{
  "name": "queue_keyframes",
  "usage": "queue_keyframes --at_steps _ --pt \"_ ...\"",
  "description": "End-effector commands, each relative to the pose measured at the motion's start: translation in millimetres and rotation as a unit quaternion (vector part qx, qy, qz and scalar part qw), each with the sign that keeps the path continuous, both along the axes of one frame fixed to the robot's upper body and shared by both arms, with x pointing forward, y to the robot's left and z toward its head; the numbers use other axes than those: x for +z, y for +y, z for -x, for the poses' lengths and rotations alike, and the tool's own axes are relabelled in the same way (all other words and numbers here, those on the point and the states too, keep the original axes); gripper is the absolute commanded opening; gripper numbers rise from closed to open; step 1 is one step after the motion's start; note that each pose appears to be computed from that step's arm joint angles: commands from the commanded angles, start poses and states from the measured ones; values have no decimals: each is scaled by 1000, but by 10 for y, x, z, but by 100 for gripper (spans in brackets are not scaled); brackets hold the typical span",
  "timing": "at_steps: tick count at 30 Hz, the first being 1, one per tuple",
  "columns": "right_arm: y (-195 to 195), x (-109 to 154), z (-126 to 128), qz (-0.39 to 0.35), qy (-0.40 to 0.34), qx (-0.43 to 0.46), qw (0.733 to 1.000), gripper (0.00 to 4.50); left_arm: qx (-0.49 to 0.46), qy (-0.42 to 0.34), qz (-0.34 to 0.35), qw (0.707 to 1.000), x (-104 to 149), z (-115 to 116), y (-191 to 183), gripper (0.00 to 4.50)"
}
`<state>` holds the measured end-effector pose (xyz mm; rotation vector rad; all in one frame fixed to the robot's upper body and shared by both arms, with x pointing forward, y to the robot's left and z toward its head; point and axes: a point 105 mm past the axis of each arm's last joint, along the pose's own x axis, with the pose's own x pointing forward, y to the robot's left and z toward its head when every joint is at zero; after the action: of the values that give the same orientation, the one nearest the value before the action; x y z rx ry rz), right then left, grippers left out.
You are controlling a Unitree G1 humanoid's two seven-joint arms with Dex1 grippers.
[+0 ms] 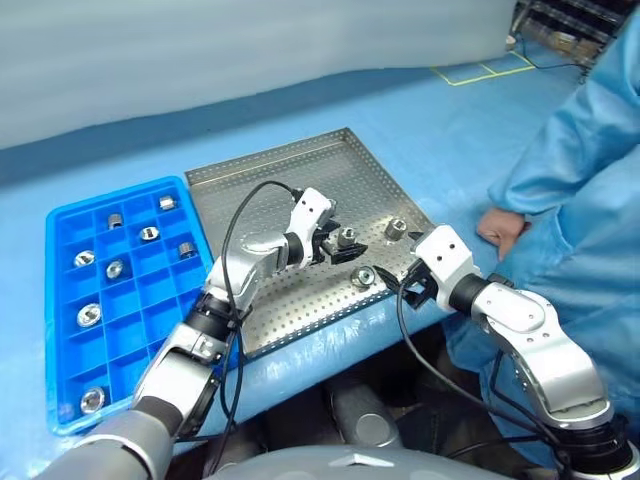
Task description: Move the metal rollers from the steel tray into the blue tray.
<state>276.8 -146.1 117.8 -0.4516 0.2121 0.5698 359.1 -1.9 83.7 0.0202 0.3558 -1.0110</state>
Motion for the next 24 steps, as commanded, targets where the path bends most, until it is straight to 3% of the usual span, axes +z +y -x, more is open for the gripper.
queue_keyframes --at_steps 1,14,17,21,24 --pt "-13 136 3 -4 -31 -8 999 450 31 -18 -17 999 -2 -152 15 440" --pt "19 103 -16 -13 -29 -11 999 450 64 -16 -48 997 -194 -227 142 440" --pt "29 105 -30 -14 -29 -10 999 450 60 -10 -31 998 -168 -208 105 381" --pt "56 88 -31 -16 -24 -2 1000 450 68 -20 -37 997 -140 -221 123 254" --pt "97 41 -36 -20 -12 11 1000 450 68 -33 -37 996 -87 -234 151 254"
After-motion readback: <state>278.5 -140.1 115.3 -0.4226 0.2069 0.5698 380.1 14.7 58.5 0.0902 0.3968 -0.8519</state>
